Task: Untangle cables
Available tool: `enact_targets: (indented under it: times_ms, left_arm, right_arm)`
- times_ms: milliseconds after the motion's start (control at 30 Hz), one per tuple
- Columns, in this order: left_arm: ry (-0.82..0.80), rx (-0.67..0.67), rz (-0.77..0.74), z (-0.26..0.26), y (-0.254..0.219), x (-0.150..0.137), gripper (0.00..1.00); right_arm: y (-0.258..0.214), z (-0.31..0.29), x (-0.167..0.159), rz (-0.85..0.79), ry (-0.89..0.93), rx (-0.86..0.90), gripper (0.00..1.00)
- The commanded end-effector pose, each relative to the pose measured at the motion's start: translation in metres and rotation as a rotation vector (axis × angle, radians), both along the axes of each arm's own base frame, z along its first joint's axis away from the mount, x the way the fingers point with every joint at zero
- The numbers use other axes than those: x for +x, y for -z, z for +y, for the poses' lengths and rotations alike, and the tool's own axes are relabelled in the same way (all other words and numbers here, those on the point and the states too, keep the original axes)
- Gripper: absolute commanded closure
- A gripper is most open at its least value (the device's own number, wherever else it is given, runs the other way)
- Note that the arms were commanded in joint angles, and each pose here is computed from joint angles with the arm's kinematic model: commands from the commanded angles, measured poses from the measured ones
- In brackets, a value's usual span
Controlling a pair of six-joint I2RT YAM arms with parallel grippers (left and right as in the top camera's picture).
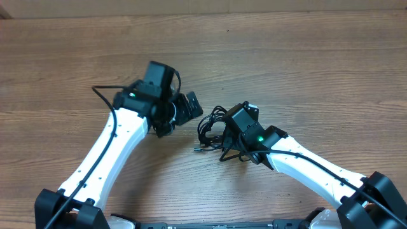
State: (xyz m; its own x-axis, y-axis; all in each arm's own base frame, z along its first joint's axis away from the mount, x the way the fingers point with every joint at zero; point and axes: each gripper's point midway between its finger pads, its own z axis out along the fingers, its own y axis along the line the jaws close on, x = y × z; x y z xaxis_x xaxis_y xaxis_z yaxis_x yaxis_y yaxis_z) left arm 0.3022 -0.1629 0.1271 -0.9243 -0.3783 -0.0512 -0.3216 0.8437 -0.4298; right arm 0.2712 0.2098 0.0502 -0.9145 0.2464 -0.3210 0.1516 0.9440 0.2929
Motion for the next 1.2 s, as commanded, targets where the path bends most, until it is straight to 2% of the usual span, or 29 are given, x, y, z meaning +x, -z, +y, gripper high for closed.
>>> enact_targets:
  times_ms: [0, 133, 233, 600, 633, 733, 867, 967, 1067, 1167]
  left_arm:
    - [-0.003, 0.115, -0.002, 0.018, 0.018, -0.006, 0.02]
    - [-0.033, 0.179, 0.014, 0.031, 0.030, -0.011, 0.00]
    - [-0.065, 0.210, 0.022, 0.038, 0.036, -0.013, 0.00]
    - [-0.106, 0.212, 0.023, 0.039, 0.037, -0.010, 0.00]
    - [-0.119, 0.203, 0.014, 0.038, 0.037, -0.008, 0.02]
    - [-0.130, 0.177, -0.030, 0.033, 0.037, 0.003, 0.21]
    - [-0.123, 0.158, -0.072, 0.026, 0.038, 0.012, 0.36]
    - [-0.099, 0.150, -0.089, 0.015, 0.042, 0.016, 0.40]
    - [-0.082, 0.140, -0.092, -0.001, 0.050, 0.019, 0.36]
    - [-0.050, 0.142, -0.095, -0.016, 0.065, 0.022, 0.37]
  right_arm:
    - [-0.005, 0.006, 0.001, -0.001, -0.006, 0.031, 0.73]
    - [-0.013, 0.015, 0.000, 0.011, -0.041, 0.066, 0.44]
    - [-0.027, 0.018, 0.003, -0.001, -0.044, 0.074, 0.37]
    - [-0.084, 0.009, -0.006, -0.028, -0.043, 0.091, 0.30]
    - [-0.090, 0.008, -0.007, -0.040, -0.044, 0.100, 0.29]
    - [-0.109, 0.005, -0.011, -0.083, -0.046, 0.133, 0.28]
    - [-0.134, -0.004, -0.019, -0.143, -0.058, 0.158, 0.24]
    - [-0.148, -0.013, -0.025, -0.177, -0.049, 0.168, 0.23]
    - [-0.158, -0.018, -0.031, -0.196, -0.050, 0.182, 0.24]
    - [-0.160, -0.021, -0.035, -0.197, -0.050, 0.183, 0.23]
